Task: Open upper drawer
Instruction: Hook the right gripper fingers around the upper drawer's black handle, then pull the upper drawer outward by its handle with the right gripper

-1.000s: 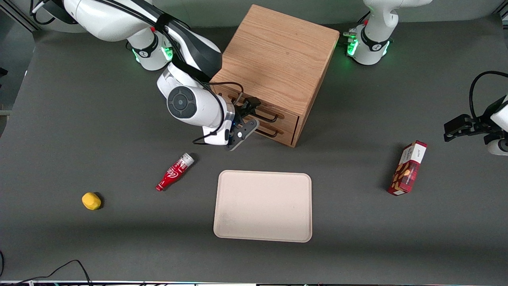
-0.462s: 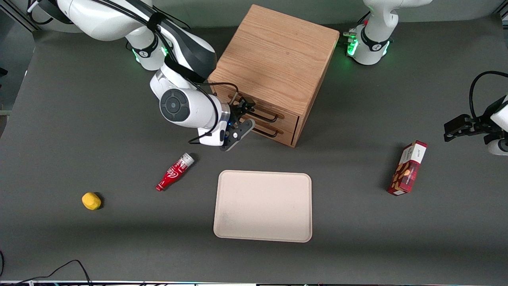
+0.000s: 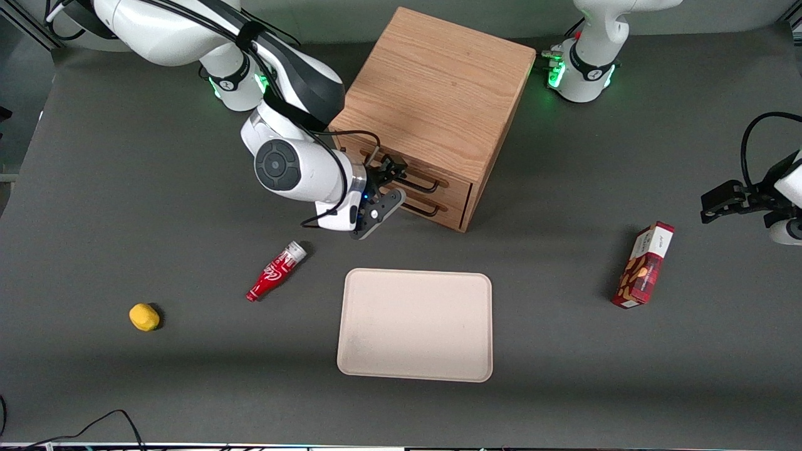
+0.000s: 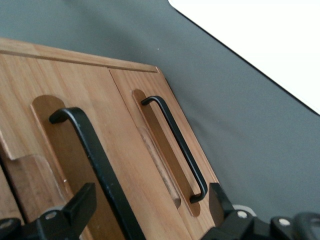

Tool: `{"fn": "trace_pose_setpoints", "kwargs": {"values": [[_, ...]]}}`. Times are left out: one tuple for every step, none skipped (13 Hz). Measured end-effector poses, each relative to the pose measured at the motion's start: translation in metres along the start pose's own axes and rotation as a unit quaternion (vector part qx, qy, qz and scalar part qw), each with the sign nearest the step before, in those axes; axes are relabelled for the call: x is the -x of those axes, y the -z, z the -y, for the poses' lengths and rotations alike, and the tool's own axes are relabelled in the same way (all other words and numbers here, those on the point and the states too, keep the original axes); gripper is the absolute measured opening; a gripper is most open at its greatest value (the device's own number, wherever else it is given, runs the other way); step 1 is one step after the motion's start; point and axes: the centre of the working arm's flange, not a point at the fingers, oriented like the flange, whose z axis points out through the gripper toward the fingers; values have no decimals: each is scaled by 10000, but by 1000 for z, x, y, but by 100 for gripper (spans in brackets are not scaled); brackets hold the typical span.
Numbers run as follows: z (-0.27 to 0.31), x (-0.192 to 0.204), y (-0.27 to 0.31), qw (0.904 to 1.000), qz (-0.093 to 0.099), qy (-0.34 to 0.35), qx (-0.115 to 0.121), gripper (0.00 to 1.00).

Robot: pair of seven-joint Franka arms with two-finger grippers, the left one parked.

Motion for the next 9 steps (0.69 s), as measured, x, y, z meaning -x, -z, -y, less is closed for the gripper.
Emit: {"fn": "trace_pose_setpoints", "kwargs": {"values": [[-1,0,-1,10000,-3,-2,4,100],[-2,-1,-2,10000,-8,-4,-3,100],[-2,-1,-3,10000,-17,-4,-10,100],[-2,-2,-4,10000,-29,4,-6,100],[-2,-2,-4,10000,-40,27,22,100],[-1,-2,-5,9999,-49,64,80,100],[-1,-3,-6,9998,-56,116,150,100],[-2,-4,-7,9996,-83,171,223,100],[-7,-5,-10,9992,-130,200,311,100]]}}
